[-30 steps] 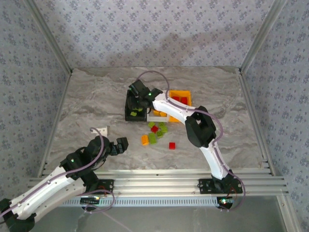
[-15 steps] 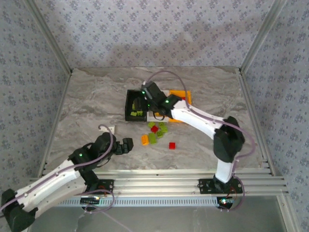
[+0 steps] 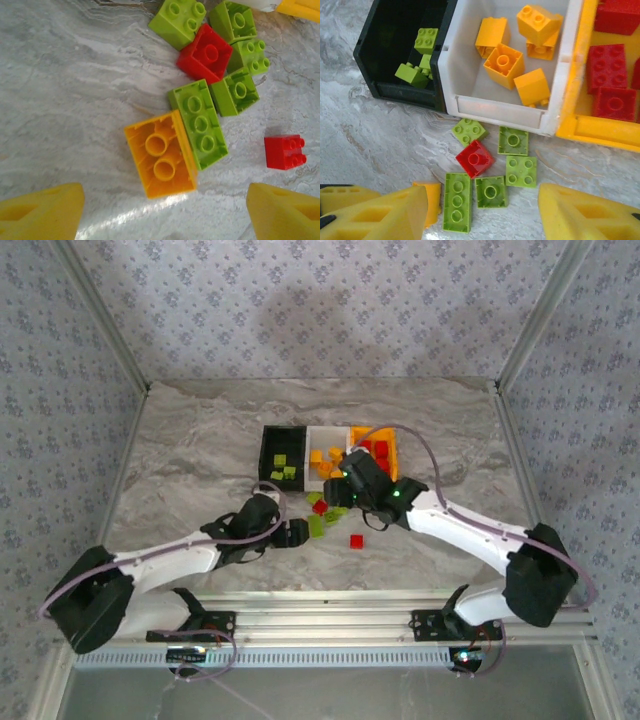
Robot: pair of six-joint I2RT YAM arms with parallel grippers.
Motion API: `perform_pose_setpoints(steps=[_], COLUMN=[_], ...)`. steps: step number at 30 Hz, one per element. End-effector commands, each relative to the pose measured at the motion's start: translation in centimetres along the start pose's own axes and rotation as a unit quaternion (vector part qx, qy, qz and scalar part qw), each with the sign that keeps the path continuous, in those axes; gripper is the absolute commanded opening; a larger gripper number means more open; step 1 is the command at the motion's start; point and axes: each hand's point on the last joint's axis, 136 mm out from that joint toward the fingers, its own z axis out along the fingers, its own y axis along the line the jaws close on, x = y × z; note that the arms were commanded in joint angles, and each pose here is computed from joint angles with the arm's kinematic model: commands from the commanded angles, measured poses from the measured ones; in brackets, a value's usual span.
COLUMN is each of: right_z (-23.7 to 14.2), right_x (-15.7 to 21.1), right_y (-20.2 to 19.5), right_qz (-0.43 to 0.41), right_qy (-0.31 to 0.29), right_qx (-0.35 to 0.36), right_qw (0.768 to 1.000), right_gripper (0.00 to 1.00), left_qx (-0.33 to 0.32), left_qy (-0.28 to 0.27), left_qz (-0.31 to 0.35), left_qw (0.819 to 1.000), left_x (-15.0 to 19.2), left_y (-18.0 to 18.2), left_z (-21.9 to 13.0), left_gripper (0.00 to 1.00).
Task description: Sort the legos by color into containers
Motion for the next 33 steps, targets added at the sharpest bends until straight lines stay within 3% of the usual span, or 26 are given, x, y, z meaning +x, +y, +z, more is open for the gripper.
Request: perform_pose_setpoints(steps=[1,16,20,26,33], right_z=[-1.5,-3.2,-3.1,-3.1,-3.8], right_x=[-0.9,-1.0,-1.0,-0.6,0.4], right_y=[-1.0,-3.4,-3.7,-4.2,-5.8], right_qz=[0.027,0.047,0.052,0.058,0.075], right_qy=[-0.029,-0.048,-0.050,-0.046,-0.050], right_qx=[0.007,0.016,0.017,0.020,0.028], right_qw=[0.999,0.998,0.997,0.997,0.996], right_gripper=[0.62,0.62,0.62,0.62,0.62], left_qx=[0.055,0.008,0.010,0.027,0.039], left_qy=[-0.012,0.030,0.026,0.017,-0.035], left_qz=[-0.015,-0.039,-0.040,-0.040,-0.002], left_qw=[0.998,0.999,0.999,0.999,0.999], left_x=[-2.0,-0.3,-0.4,-1.1,-5.9], left_y=[-2.7,0.3,0.2,-0.9,-4.4], left_z=[0.9,4.1,3.7,2.2,-1.6], left_gripper=[0.80,0.50,0.41,0.35,0.34])
